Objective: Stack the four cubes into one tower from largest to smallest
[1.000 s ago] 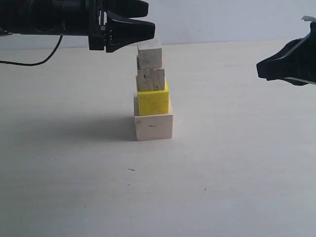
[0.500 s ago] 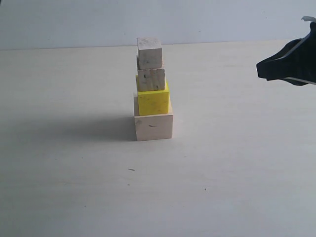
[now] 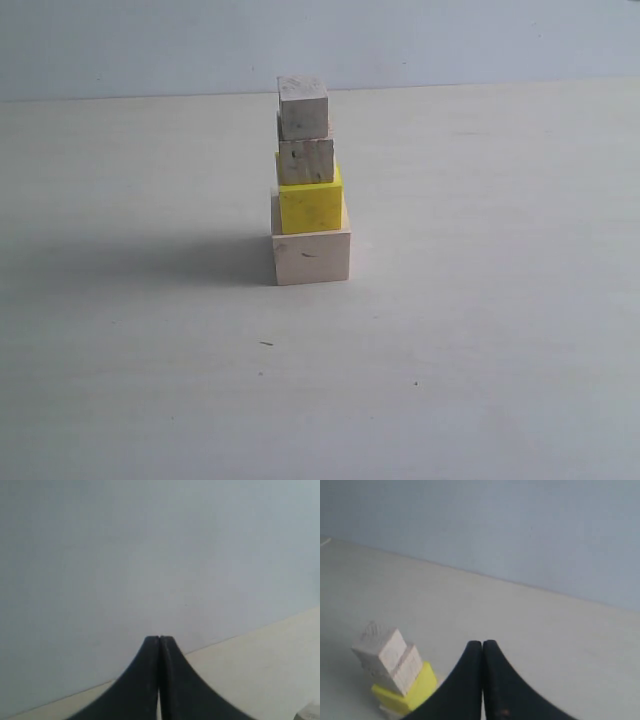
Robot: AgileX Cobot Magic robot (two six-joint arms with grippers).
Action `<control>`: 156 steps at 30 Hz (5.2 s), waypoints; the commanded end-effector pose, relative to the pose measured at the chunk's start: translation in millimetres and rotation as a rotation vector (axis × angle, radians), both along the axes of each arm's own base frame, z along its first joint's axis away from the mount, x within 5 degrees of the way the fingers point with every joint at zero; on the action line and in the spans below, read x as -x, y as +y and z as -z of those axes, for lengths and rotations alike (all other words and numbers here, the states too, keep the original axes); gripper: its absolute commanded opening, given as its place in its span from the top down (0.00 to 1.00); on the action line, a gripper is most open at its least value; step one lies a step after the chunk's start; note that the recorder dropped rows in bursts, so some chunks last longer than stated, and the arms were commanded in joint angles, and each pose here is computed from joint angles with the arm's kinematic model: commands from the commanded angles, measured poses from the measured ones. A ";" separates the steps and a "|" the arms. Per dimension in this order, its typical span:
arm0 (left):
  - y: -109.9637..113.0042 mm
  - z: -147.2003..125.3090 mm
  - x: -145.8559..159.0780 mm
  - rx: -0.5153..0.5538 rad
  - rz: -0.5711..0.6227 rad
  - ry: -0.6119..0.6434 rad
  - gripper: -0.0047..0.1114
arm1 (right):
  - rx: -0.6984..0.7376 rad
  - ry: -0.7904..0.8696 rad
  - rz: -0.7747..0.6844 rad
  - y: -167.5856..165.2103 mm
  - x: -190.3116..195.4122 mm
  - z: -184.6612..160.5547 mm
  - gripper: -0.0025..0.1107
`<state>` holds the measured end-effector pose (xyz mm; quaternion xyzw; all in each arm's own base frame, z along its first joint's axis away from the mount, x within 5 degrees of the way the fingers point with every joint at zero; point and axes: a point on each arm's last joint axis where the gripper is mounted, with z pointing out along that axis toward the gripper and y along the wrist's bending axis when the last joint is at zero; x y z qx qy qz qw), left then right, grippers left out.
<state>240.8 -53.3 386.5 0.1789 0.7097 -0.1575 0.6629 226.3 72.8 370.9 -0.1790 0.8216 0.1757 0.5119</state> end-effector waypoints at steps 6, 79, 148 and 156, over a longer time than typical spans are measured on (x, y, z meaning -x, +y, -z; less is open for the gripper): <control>34.1 21.8 103.5 0.047 -0.305 -0.123 0.96 | -0.052 -0.347 0.085 -13.4 28.5 -65.0 0.98; 57.8 81.2 185.6 0.089 -0.501 -0.280 0.96 | -0.229 -0.730 0.238 -66.2 239.3 -33.0 0.98; 54.6 205.8 187.8 -0.081 -0.503 0.191 0.96 | -0.227 -0.731 0.239 -66.2 239.3 -33.0 0.98; 54.6 205.6 187.7 -0.079 -0.503 0.189 0.96 | -0.227 -0.731 0.239 -66.2 239.3 -33.0 0.98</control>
